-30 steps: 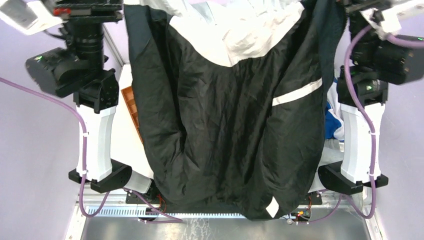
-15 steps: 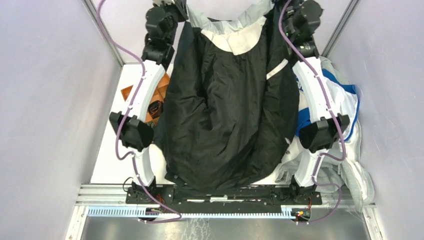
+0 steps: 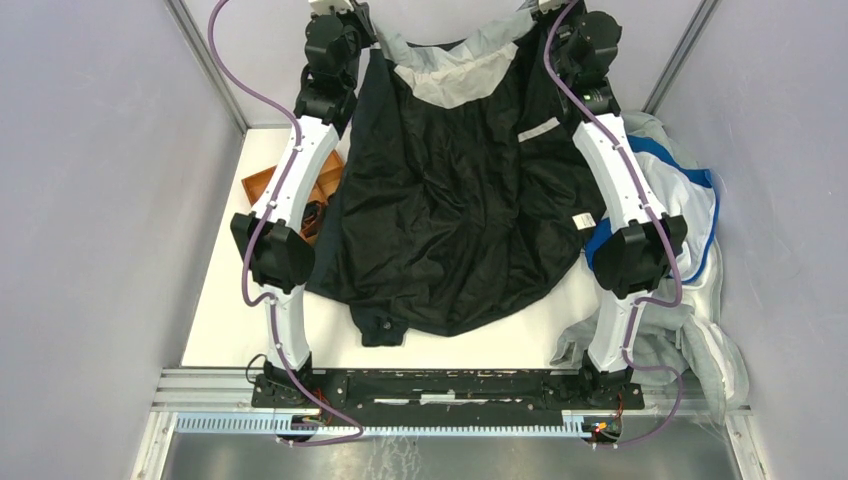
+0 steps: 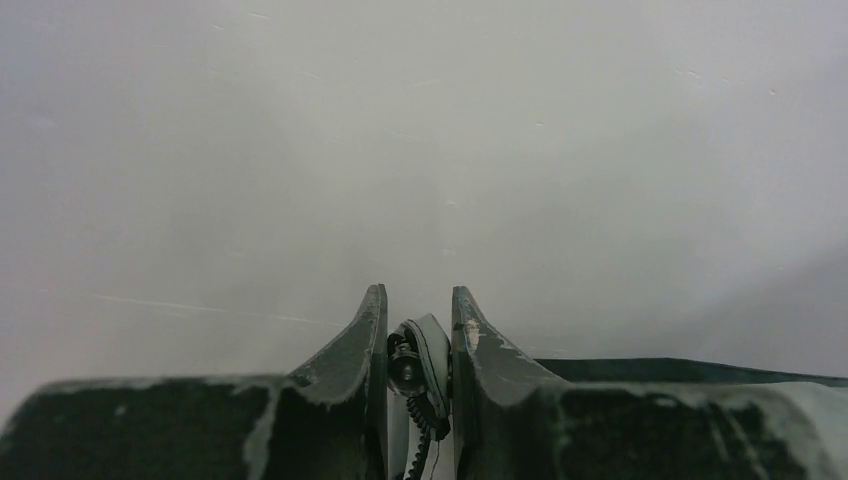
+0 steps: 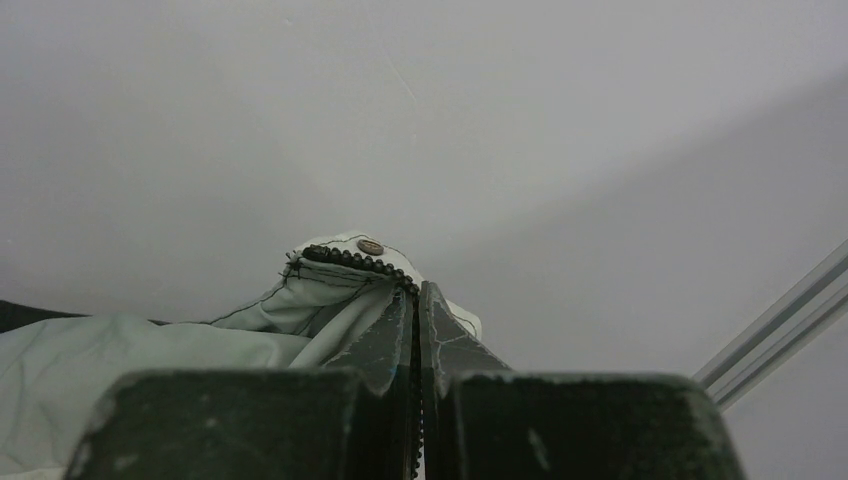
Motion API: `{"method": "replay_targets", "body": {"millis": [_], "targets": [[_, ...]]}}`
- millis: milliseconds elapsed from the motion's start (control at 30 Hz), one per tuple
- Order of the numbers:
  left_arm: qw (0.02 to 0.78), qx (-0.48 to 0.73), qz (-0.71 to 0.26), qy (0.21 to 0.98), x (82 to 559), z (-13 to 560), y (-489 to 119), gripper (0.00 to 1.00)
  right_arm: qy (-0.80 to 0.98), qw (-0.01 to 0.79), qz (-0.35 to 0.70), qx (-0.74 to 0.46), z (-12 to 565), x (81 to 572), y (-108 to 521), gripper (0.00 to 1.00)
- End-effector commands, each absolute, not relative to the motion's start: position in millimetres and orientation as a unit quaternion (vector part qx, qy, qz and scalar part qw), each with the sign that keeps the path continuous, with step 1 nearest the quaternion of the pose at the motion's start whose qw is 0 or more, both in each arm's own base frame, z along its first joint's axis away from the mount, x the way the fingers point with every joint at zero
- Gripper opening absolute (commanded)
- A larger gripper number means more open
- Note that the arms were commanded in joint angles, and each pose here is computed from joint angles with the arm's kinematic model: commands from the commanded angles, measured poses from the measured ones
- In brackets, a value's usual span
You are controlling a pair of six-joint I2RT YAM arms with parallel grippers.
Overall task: Zip up the jacket
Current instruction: Flatten out the jacket at the center of the board.
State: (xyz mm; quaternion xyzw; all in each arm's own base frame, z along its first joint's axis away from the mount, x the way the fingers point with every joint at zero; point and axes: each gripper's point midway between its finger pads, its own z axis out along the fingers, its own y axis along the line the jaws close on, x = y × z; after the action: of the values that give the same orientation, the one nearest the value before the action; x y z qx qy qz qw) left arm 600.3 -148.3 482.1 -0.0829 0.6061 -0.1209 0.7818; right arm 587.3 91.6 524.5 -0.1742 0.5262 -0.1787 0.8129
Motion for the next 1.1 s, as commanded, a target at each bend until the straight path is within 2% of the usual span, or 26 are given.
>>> {"method": "replay_targets", "body": {"millis": [0,233,500,533,600,667,700,733,833,933,1067], "targets": [[0.807,-0.110,-0.120,0.567,592.4,515.5,-133.5,0.02,0.529,0.821,-0.146,-0.157,525.0,579.5,91.8,0.00],[0.774,-0.112,-0.166,0.601,610.4,477.2,-157.3,0.02,0.557,0.803,-0.078,-0.196,487.4,585.6,129.4,0.00],[0.759,-0.173,-0.147,0.610,644.2,434.3,-148.8,0.02,0.552,0.804,-0.134,-0.178,467.4,618.2,140.1,0.00],[0.757,-0.185,-0.146,0.609,648.6,428.4,-146.7,0.02,0.555,0.800,-0.140,-0.182,457.7,624.7,142.1,0.01],[0.754,-0.198,-0.147,0.609,655.0,420.1,-146.3,0.04,0.565,0.788,-0.147,-0.195,438.7,635.9,147.7,0.14],[0.751,-0.208,-0.147,0.610,657.3,417.6,-143.8,0.23,0.583,0.771,-0.147,-0.210,415.7,643.6,152.2,0.32],[0.750,-0.209,-0.143,0.611,656.7,418.8,-141.8,0.36,0.588,0.765,-0.144,-0.218,409.4,644.4,153.1,0.42],[0.751,-0.209,-0.130,0.613,650.8,427.6,-134.0,0.63,0.599,0.756,-0.129,-0.230,403.5,642.0,152.4,0.57],[0.753,-0.216,-0.109,0.612,634.4,449.3,-110.7,0.89,0.605,0.751,-0.095,-0.246,411.9,630.7,141.8,0.74],[0.754,-0.207,-0.096,0.616,603.6,477.7,-87.4,0.99,0.612,0.743,-0.059,-0.266,423.8,613.1,127.5,0.87],[0.730,-0.156,-0.100,0.658,560.5,485.0,-77.8,1.00,0.613,0.714,0.027,-0.338,422.1,569.2,127.6,0.98]]}}
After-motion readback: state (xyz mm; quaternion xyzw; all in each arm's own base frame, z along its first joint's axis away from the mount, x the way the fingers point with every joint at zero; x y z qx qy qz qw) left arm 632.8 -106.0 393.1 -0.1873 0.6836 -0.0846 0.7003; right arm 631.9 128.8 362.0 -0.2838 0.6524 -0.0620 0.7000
